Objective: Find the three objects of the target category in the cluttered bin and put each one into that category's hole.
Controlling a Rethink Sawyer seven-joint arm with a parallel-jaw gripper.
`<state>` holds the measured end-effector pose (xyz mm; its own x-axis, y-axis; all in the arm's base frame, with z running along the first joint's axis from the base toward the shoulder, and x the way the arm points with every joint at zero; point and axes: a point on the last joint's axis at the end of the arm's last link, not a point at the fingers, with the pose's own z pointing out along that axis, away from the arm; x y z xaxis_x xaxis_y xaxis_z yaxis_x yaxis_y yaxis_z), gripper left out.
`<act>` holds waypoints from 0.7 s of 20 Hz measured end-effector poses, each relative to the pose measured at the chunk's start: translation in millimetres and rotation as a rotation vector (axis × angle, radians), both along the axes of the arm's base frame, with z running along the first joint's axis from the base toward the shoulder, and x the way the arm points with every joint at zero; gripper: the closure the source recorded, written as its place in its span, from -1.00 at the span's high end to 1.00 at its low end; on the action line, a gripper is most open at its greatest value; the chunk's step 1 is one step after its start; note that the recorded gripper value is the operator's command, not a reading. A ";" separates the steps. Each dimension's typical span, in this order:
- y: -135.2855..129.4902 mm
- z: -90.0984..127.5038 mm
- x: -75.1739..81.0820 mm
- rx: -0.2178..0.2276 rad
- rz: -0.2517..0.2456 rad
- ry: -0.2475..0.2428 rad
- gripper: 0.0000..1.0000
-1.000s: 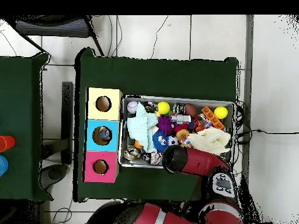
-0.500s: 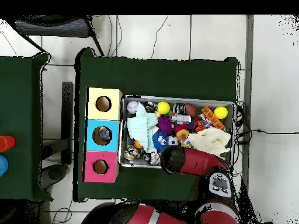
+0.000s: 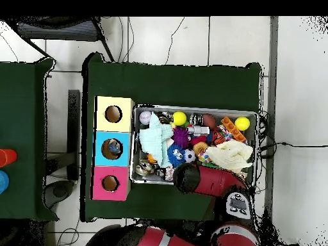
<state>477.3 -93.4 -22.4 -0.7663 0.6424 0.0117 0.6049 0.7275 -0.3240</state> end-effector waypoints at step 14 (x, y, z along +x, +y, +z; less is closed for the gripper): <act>12.6 12.6 -2.6 -0.004 0.025 -0.042 -1.00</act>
